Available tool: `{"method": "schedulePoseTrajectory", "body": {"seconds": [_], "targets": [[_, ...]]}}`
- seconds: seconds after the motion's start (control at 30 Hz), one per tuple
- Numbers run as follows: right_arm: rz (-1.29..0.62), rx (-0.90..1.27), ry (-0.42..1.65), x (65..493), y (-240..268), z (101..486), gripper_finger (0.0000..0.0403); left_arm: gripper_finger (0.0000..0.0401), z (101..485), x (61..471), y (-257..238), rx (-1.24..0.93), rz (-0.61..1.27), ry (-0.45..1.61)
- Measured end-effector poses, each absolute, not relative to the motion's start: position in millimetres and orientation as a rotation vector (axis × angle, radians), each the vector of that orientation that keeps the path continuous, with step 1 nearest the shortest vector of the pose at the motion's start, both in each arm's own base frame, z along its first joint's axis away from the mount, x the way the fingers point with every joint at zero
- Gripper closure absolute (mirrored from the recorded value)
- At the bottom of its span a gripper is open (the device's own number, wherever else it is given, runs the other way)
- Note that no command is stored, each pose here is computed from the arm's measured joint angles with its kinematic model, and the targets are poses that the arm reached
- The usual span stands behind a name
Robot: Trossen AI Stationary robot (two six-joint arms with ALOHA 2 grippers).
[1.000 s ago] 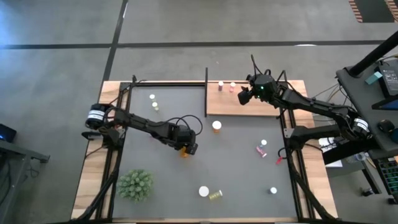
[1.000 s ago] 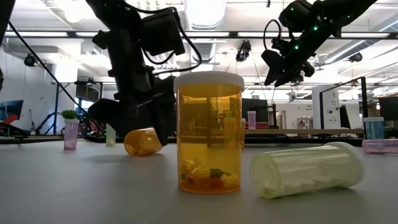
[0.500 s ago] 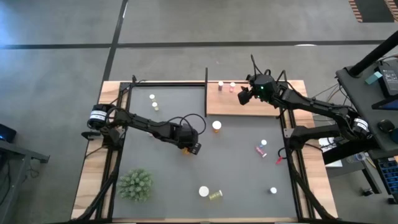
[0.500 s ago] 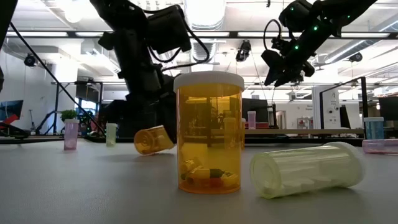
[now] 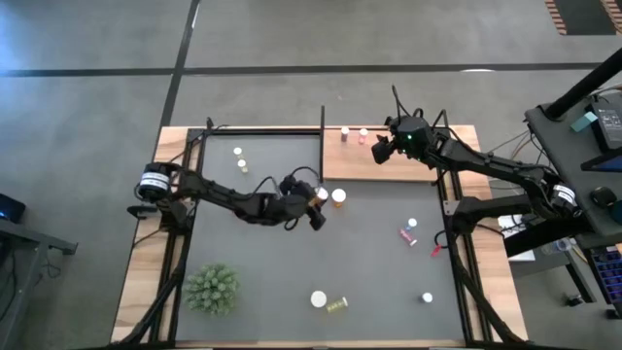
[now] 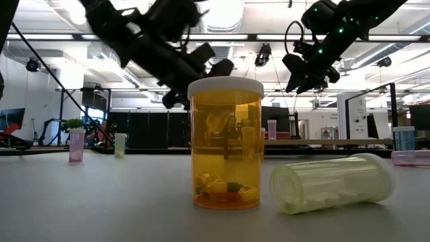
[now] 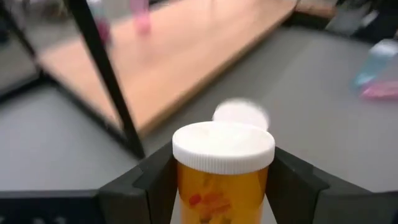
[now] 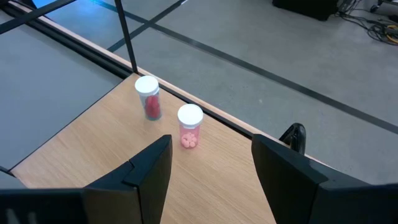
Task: Pick and place medicine bottles onto shelf by color
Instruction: Move the top orange pill bottle to the center of the table
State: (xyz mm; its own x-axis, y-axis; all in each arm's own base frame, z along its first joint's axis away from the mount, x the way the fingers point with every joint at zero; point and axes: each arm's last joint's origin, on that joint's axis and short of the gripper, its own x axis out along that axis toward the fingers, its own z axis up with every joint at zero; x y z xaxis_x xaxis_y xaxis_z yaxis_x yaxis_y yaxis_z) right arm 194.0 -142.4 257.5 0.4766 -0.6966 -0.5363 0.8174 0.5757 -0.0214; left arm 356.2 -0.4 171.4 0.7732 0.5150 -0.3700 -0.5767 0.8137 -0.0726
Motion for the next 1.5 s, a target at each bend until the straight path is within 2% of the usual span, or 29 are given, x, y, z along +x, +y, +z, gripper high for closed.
{"method": "schedulePoseTrajectory", "body": {"seconds": [0.2, 0.5, 1.2, 1.5], "targets": [[-0.936, 0.251, 0.532, 194.0, -142.3, 257.5, 0.019, 0.0215, 154.5, 333.1, 0.6, -0.082, 0.553, 0.212], [-0.936, 0.252, 0.532, 194.0, -142.3, 257.5, 0.019, 0.0215, 140.3, 317.7, 1.4, -0.083, 0.554, 0.222], [-0.936, 0.251, 0.532, 194.0, -142.3, 257.5, 0.019, 0.0215, 81.5, 330.8, 1.1, -0.088, 0.545, 0.02], [-0.936, 0.252, 0.532, 194.0, -142.4, 257.5, 0.019, 0.0215, 75.0, 331.4, 1.2, -0.085, 0.55, 0.027]]}}
